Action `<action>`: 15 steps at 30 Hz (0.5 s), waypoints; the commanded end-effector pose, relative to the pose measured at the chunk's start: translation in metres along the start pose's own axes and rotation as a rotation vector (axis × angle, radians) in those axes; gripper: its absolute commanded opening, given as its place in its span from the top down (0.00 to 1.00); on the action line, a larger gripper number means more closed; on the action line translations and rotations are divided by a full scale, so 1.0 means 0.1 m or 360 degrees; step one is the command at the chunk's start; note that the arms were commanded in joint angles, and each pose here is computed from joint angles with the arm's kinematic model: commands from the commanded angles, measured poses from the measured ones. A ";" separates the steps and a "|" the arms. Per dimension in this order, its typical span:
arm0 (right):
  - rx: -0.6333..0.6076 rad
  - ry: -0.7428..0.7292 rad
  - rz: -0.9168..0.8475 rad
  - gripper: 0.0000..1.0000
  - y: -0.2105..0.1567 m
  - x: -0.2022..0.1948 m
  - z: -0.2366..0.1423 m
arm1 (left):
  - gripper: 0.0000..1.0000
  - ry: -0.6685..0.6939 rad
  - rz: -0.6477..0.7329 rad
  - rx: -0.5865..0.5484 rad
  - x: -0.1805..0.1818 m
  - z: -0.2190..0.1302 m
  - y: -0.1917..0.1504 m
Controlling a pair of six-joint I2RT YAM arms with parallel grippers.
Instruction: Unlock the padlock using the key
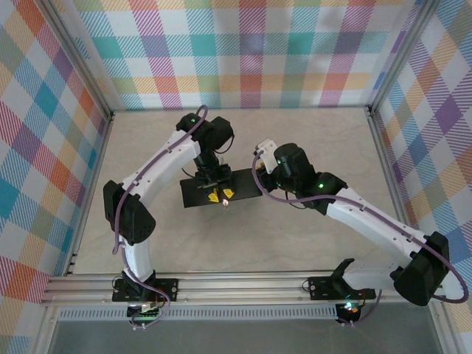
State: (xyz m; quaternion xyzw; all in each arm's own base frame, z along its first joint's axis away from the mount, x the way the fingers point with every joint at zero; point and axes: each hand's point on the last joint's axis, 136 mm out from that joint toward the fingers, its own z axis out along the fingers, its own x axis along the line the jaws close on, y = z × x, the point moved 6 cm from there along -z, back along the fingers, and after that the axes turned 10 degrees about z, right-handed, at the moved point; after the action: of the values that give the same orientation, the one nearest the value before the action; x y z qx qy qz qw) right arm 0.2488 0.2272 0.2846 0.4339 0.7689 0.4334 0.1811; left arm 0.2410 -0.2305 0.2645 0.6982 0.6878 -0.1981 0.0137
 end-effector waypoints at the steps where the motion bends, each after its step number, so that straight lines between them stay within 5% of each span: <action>1: 0.0061 0.0064 0.0075 0.72 -0.01 0.03 -0.03 | 0.99 0.0075 -0.0037 0.0091 0.07 -0.01 -0.14; 11: 0.0079 0.0130 0.0126 0.72 -0.06 0.07 -0.01 | 0.93 0.0190 -0.0111 0.0211 0.06 0.21 -0.01; 15: 0.0083 0.0134 0.0120 0.72 -0.07 0.07 -0.03 | 0.81 0.0185 -0.0120 0.0205 0.03 0.23 0.06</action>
State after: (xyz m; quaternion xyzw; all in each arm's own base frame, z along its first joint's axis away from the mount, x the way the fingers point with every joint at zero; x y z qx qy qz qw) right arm 0.2415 0.2302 0.2783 0.4462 0.7724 0.4324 0.1315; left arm 0.2470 -0.2383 0.2368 0.6917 0.6932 -0.1978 -0.0441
